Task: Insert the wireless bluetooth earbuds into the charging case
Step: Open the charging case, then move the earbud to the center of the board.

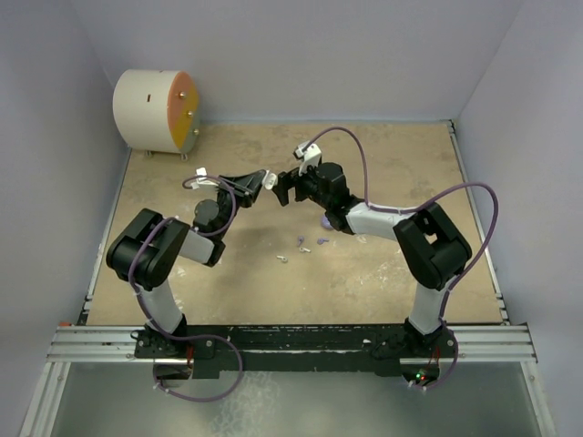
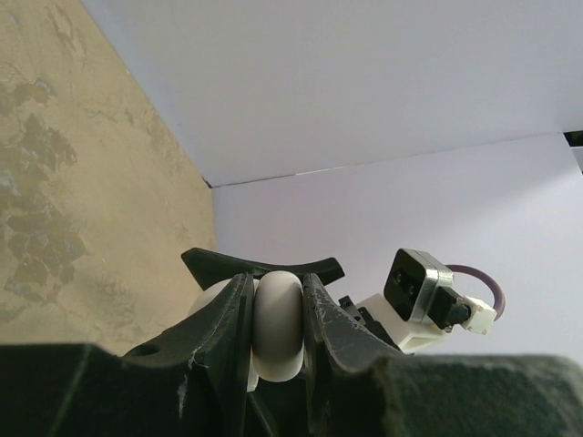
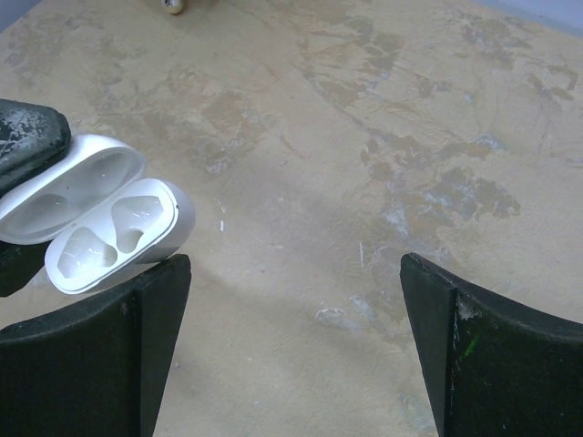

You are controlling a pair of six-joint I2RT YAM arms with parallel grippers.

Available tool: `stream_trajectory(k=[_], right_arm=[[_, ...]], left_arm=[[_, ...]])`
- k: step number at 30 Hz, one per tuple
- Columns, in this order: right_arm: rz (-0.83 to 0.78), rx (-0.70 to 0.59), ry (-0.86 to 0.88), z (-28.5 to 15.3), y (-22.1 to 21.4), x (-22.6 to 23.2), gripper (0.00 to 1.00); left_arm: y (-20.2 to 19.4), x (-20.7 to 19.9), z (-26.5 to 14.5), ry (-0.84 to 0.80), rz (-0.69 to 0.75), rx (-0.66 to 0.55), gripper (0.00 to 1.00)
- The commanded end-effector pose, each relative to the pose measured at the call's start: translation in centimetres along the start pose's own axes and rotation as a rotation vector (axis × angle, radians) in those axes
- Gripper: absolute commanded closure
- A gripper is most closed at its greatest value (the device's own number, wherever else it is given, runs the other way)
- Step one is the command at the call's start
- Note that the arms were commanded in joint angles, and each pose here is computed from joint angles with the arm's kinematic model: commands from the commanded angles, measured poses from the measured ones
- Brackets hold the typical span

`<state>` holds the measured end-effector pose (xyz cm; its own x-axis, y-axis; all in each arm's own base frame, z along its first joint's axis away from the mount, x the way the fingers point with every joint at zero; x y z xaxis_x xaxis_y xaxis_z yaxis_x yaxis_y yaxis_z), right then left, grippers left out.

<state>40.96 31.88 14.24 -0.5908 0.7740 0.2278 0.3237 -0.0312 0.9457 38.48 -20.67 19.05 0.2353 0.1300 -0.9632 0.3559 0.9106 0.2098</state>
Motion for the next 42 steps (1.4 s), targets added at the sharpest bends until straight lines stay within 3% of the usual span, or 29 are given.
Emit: stream_trajectory(k=[1,7,13,20,31,42], right_arm=[[-0.011,-0.115,-0.010,-0.9,4.2,0.6,0.01],[0.021,-0.070,-0.026,-3.2,2.3,0.5,0.02],[0.053,0.004,-0.048,-4.8,0.6,1.3,0.07],[0.098,0.150,-0.030,-7.5,-4.3,4.4,0.39],[0.158,0.281,-0.088,-11.5,-8.1,5.4,0.55],[0.069,0.416,-0.238,-11.3,-11.0,5.4,0.57]], left_arm=[[1.8,-2.1,0.9,-0.057,-0.015,-0.038,1.00],[4.4,-1.0,1.6,-0.003,-0.016,-0.100,1.00],[4.0,0.1,0.7,0.028,-0.037,-0.091,1.00],[3.4,1.3,-1.6,0.064,-0.057,-0.076,1.00],[2.9,1.6,-3.4,0.089,-0.055,-0.061,1.00],[2.9,1.4,-4.1,0.094,-0.056,-0.057,1.00]])
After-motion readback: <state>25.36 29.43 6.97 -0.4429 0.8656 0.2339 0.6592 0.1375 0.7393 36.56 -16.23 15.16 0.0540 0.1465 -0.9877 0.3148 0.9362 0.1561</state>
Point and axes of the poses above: each gripper's point midway between its finger pads, its own z axis out along the fingers, its own x axis along the line the jaws close on, y = z × x, the point moved 2 cm from there along -z, back along the fingers, and after that the axes turned 6 degrees about z, right-handed, at the moved point
